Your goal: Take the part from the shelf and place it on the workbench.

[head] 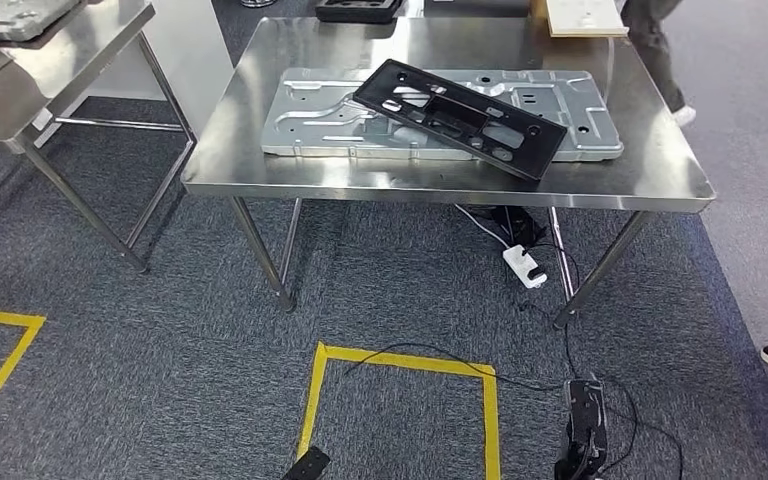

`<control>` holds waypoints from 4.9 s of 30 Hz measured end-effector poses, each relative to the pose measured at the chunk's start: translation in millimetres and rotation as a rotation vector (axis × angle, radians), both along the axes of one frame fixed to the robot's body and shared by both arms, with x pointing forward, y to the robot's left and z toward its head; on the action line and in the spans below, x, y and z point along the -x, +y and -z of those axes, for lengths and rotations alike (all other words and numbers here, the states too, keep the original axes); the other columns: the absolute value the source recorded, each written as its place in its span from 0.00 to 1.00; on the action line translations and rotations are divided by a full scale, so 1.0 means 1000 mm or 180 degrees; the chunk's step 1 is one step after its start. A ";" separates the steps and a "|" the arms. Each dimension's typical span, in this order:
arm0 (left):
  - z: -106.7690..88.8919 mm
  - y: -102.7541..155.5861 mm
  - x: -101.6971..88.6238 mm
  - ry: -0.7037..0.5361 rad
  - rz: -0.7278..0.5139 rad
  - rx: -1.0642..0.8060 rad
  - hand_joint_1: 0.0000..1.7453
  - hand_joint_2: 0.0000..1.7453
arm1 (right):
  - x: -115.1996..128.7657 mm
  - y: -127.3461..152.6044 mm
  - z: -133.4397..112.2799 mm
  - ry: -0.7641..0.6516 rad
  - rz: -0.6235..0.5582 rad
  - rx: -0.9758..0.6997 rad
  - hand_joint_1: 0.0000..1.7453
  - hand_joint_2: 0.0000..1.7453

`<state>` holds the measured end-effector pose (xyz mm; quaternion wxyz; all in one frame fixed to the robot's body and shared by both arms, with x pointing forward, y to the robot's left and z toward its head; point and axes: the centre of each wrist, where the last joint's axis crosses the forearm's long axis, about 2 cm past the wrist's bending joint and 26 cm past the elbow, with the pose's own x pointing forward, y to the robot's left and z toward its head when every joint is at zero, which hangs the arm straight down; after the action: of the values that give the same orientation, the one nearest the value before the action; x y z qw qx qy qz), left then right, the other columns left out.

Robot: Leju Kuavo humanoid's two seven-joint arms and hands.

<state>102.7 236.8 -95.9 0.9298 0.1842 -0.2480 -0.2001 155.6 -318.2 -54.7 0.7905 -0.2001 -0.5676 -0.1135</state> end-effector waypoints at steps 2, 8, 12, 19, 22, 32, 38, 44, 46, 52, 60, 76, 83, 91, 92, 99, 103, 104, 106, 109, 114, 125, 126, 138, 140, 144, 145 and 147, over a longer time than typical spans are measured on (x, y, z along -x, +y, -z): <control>0.000 0.000 0.001 0.0037 -0.0005 0.0000 0.00 0.00 | 0.008 0.004 0.011 0.0469 0.0020 -0.0125 0.00 0.00; 0.001 0.000 0.002 0.0166 -0.0066 -0.0011 0.00 0.00 | 0.042 0.035 0.035 0.2240 -0.0239 -0.0474 0.00 0.00; 0.000 0.000 -0.001 0.0161 -0.0088 -0.0007 0.00 0.00 | 0.054 0.056 0.041 0.2732 -0.0652 -0.0400 0.00 0.00; 0.000 -0.001 -0.001 0.0239 -0.0060 0.0029 0.00 0.00 | 0.061 0.075 0.043 0.2909 -0.1769 0.0399 0.00 0.00; 0.000 -0.002 0.001 0.0272 -0.0055 0.0040 0.00 0.00 | 0.065 0.079 0.044 0.2927 -0.2053 0.0639 0.00 0.00; 0.000 -0.001 0.000 0.0277 -0.0048 0.0047 0.00 0.00 | 0.070 0.084 0.045 0.3048 -0.2572 0.0786 0.00 0.00; 0.000 -0.002 0.001 0.0314 -0.0041 0.0065 0.00 0.00 | 0.073 0.081 0.047 0.3114 -0.2695 0.0832 0.00 0.00; 0.000 -0.003 0.000 0.0340 -0.0031 0.0077 0.00 0.00 | 0.072 0.080 0.047 0.3177 -0.2895 0.0827 0.00 0.00; 0.000 -0.004 0.000 0.0376 -0.0034 0.0085 0.00 0.00 | 0.072 0.079 0.047 0.3199 -0.2956 0.0827 0.00 0.00; 0.000 -0.006 -0.001 0.0369 -0.0047 0.0077 0.00 0.00 | 0.077 0.073 0.049 0.3287 -0.3075 0.0849 0.00 0.00; 0.000 -0.005 0.002 0.0240 -0.0145 0.0038 0.00 0.00 | 0.076 0.070 0.049 0.3480 -0.3167 0.0990 0.00 0.00; 0.003 -0.006 0.017 0.0277 -0.0476 -0.0052 0.00 0.00 | 0.075 0.075 0.049 0.3482 -0.3616 0.1166 0.00 0.00; 0.003 -0.008 0.023 0.0316 -0.0656 -0.0014 0.00 0.00 | 0.078 0.078 0.049 0.3479 -0.3807 0.1286 0.00 0.00; 0.005 -0.006 0.033 0.0367 -0.0888 0.0047 0.00 0.00 | 0.078 0.092 0.047 0.3505 -0.4024 0.1464 0.00 0.00; 0.006 -0.005 0.034 0.0377 -0.0918 0.0043 0.00 0.00 | 0.078 0.096 0.047 0.3500 -0.4055 0.1475 0.00 0.00; 0.006 -0.002 0.034 0.0394 -0.1155 0.0061 0.00 0.00 | 0.080 0.109 0.045 0.3495 -0.4247 0.1566 0.00 0.00; 0.007 0.001 0.036 0.0422 -0.1276 0.0076 0.00 0.00 | 0.078 0.114 0.044 0.3438 -0.4318 0.1608 0.00 0.00; 0.007 0.002 0.036 0.0429 -0.1302 0.0084 0.00 0.00 | 0.077 0.115 0.044 0.3429 -0.4335 0.1620 0.00 0.00; 0.007 0.002 0.037 0.0446 -0.1357 0.0100 0.00 0.00 | 0.076 0.116 0.043 0.3417 -0.4369 0.1644 0.00 0.00; 0.007 0.002 0.037 0.0459 -0.1417 0.0117 0.00 0.00 | 0.075 0.118 0.043 0.3411 -0.4421 0.1676 0.00 0.00; 0.007 0.000 0.037 0.0464 -0.1514 0.0156 0.00 0.00 | 0.075 0.118 0.043 0.3421 -0.4525 0.1738 0.00 0.00; 0.007 -0.003 0.037 0.0609 -0.1988 0.0333 0.00 0.00 | 0.075 0.108 0.045 0.3424 -0.4767 0.1826 0.00 0.00; 0.007 -0.003 0.036 0.0611 -0.1956 0.0326 0.00 0.00 | 0.076 0.104 0.045 0.3432 -0.4723 0.1809 0.00 0.00; 0.008 -0.001 0.036 0.0915 -0.1221 0.0290 0.00 0.00 | 0.075 0.079 0.048 0.3539 -0.4206 0.1728 0.00 0.00; 0.007 -0.002 0.033 0.0980 -0.1079 0.0281 0.00 0.00 | 0.076 0.076 0.049 0.3550 -0.4079 0.1681 0.00 0.00; 0.007 -0.006 0.031 0.1049 -0.0784 0.0256 0.00 0.00 | 0.081 0.069 0.050 0.3611 -0.3805 0.1539 0.00 0.00; 0.006 -0.007 0.031 0.1049 -0.0714 0.0241 0.00 0.00 | 0.081 0.068 0.051 0.3631 -0.3735 0.1502 0.00 0.00; 0.006 -0.009 0.030 0.1048 -0.0593 0.0210 0.00 0.00 | 0.081 0.064 0.051 0.3684 -0.3603 0.1439 0.00 0.00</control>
<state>72.7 227.8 -101.9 0.9778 0.1406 -0.0809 -0.1324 74.8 -254.1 -105.3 0.8354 -0.0653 -0.0964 0.5372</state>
